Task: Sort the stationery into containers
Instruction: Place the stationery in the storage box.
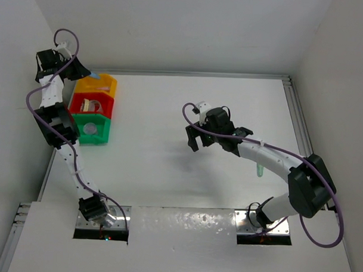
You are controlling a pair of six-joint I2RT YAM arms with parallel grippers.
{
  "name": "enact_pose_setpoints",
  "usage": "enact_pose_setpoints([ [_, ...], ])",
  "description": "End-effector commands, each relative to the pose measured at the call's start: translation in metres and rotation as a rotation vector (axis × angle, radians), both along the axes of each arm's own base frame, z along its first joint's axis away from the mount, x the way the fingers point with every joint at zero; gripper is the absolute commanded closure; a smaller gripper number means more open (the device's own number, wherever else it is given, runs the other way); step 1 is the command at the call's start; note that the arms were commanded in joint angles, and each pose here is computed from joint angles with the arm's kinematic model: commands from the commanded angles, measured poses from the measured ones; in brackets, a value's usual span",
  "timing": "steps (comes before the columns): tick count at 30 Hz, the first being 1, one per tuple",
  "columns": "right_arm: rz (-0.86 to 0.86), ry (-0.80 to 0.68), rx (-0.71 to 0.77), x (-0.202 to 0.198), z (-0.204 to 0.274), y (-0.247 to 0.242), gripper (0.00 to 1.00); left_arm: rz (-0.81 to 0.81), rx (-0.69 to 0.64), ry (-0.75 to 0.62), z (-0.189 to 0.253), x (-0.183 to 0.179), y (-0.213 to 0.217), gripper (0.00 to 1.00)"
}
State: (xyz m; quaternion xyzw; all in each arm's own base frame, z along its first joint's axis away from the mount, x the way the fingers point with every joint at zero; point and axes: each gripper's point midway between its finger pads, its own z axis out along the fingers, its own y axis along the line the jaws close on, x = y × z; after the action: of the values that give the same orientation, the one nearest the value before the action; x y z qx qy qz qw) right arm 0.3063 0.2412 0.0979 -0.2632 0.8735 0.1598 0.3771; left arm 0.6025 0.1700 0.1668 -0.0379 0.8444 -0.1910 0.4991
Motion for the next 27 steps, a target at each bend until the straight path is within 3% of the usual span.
enact_pose_setpoints([
  [1,-0.036,-0.056,0.012,0.014,0.031,0.000,0.01,0.015,0.010,0.019,-0.027,0.009,0.004,1.00],
  [6,-0.057,-0.092,-0.023,0.013,0.044,-0.013,0.01,0.003,0.005,0.079,-0.059,0.006,0.002,0.98],
  [12,-0.212,-0.090,-0.048,0.007,0.052,-0.054,0.01,0.068,0.036,0.055,-0.050,0.012,0.014,0.47],
  [13,-0.243,-0.073,-0.063,0.004,0.047,-0.064,0.01,0.070,0.036,0.046,-0.046,0.013,0.014,0.34],
  [15,-0.352,-0.017,-0.111,-0.006,0.035,-0.097,0.01,0.073,0.047,0.016,-0.033,0.016,0.013,0.21],
  [16,-0.416,0.030,-0.146,-0.015,0.026,-0.115,0.01,0.082,0.062,0.001,-0.022,0.017,0.012,0.10],
  [17,-0.469,0.049,-0.151,-0.017,0.025,-0.132,0.19,0.082,0.071,-0.009,-0.016,0.018,0.011,0.06],
  [19,-0.571,0.114,-0.177,-0.032,0.012,-0.158,0.67,0.091,0.098,-0.038,0.005,0.018,0.007,0.00],
  [20,-0.669,0.121,-0.189,-0.032,0.009,-0.182,0.81,0.093,0.108,-0.053,0.014,0.018,0.006,0.00],
  [21,-0.711,0.142,-0.194,-0.042,0.001,-0.195,0.80,0.094,0.116,-0.065,0.021,0.018,0.004,0.00],
  [22,-0.796,0.159,-0.194,-0.046,-0.004,-0.215,0.64,0.091,0.123,-0.084,0.035,0.016,-0.002,0.00],
  [24,-0.873,0.204,-0.208,-0.060,-0.020,-0.235,0.21,0.078,0.122,-0.096,0.046,0.012,-0.010,0.00],
  [27,-0.952,0.272,-0.180,-0.071,-0.039,-0.255,0.16,0.026,0.108,-0.127,0.068,0.004,-0.030,0.00],
])
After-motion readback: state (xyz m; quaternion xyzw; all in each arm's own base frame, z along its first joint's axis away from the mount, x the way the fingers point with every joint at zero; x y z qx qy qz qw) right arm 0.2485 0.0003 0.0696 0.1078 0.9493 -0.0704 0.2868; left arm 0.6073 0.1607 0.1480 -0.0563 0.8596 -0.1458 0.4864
